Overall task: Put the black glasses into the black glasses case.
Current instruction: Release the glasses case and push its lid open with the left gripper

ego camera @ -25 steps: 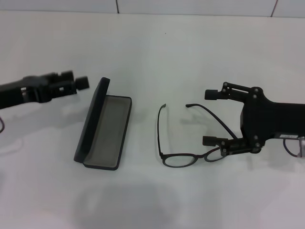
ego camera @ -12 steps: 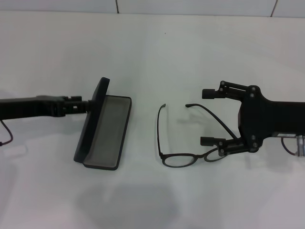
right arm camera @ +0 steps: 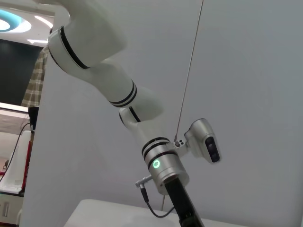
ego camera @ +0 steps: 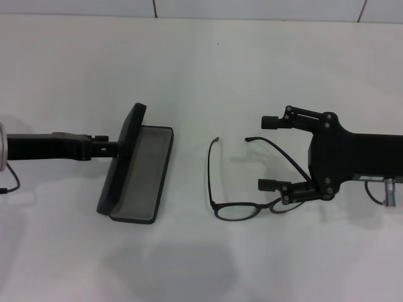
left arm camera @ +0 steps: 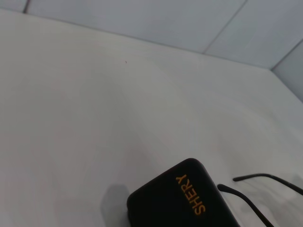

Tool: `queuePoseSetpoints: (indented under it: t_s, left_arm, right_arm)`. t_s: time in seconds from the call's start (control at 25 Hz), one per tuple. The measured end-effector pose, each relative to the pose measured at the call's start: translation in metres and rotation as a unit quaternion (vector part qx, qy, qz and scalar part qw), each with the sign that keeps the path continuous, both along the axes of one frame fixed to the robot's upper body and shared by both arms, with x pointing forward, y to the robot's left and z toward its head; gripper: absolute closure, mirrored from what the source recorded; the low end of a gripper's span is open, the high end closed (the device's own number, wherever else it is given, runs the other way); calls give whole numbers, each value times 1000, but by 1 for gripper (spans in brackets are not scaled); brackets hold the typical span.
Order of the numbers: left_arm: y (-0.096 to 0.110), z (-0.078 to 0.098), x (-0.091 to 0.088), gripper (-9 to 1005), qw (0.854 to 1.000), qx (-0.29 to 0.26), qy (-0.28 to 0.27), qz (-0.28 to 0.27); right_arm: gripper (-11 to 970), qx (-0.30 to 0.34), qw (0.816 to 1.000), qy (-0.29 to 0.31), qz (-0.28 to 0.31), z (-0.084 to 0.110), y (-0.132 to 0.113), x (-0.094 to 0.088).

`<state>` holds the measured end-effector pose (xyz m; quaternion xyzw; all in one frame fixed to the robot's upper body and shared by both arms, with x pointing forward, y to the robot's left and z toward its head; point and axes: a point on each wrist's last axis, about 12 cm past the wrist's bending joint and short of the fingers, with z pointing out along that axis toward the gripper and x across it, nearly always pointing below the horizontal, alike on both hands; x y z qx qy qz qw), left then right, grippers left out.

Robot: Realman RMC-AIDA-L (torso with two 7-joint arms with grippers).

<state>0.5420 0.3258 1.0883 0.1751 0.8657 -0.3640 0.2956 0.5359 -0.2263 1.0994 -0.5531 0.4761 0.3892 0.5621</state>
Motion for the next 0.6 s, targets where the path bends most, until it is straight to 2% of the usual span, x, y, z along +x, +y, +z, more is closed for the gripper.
queuePoseSetpoints:
  t_s: [0.6]
  left_arm:
    - [-3,2,4,132,1000,9,11,-14]
  right_arm:
    - [95,3,1000,2,1,-1,3,-1]
